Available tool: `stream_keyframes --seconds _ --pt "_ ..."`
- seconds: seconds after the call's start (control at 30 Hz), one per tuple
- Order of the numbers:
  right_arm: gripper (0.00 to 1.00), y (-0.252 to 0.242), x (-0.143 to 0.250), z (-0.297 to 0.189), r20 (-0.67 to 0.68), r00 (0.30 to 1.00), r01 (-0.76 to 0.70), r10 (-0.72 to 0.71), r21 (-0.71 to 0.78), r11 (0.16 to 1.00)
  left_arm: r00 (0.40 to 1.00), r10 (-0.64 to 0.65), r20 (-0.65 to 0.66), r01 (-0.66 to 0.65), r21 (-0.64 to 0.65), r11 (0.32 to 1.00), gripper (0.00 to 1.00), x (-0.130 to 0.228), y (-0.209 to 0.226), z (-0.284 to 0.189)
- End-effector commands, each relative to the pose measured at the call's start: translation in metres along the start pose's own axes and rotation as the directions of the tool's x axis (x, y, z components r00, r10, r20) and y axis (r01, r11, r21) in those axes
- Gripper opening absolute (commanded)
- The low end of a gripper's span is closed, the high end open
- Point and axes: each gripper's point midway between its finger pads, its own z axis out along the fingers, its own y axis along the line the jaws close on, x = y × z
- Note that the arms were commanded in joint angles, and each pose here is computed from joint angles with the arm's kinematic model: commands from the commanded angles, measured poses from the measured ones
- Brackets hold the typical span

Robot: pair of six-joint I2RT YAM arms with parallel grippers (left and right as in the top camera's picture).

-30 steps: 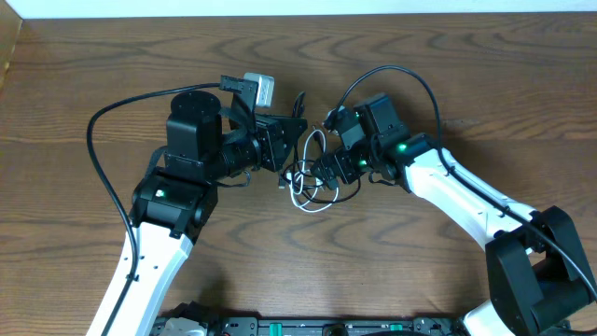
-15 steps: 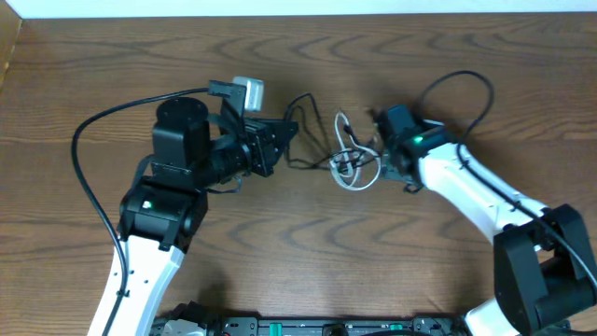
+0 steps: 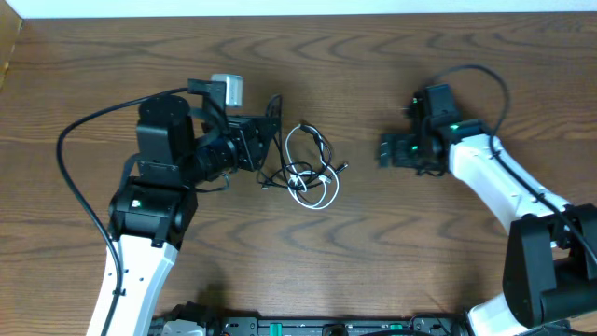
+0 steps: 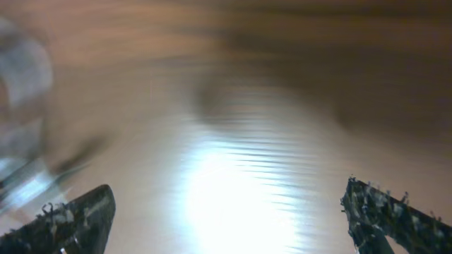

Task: Untangle cables

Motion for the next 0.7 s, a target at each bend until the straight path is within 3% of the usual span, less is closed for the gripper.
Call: stream_keyframes --seconds 0.0,0.27,0.4,0.53,0.63,0.67 --pt "0.99 0.099 0.021 -0.014 0.074 0.914 0.396 -0.400 -0.379 0.836 0.998 0.053 -0.023 -0.051 0.069 0.996 0.08 0.008 -0.023 0.003" --pt "0.99 0.134 0.023 0.000 0.151 0.807 0.590 -0.571 -0.226 0.775 0.993 0.110 -0.028 -0.104 0.172 0.980 0.07 0.013 -0.054 0.007" --pt "0.99 0.146 0.010 0.000 0.205 0.830 0.554 -0.519 -0.194 0.809 0.996 0.092 0.018 -0.094 0.207 0.974 0.08 0.000 -0.064 0.004" --pt "0.95 0.135 -0.018 -0.001 0.263 0.883 0.424 -0.388 -0.093 0.901 0.995 0.095 0.032 -0.100 0.255 0.962 0.08 -0.003 -0.075 0.000" --pt "0.93 0.096 -0.041 -0.005 0.321 0.924 0.187 -0.210 0.100 0.977 0.995 0.096 0.032 -0.101 0.257 0.961 0.07 -0.003 -0.076 -0.001" --pt "0.92 0.066 -0.045 -0.010 0.361 0.928 0.014 -0.093 0.214 0.977 0.995 0.096 0.032 -0.101 0.257 0.961 0.07 -0.003 -0.076 -0.001"
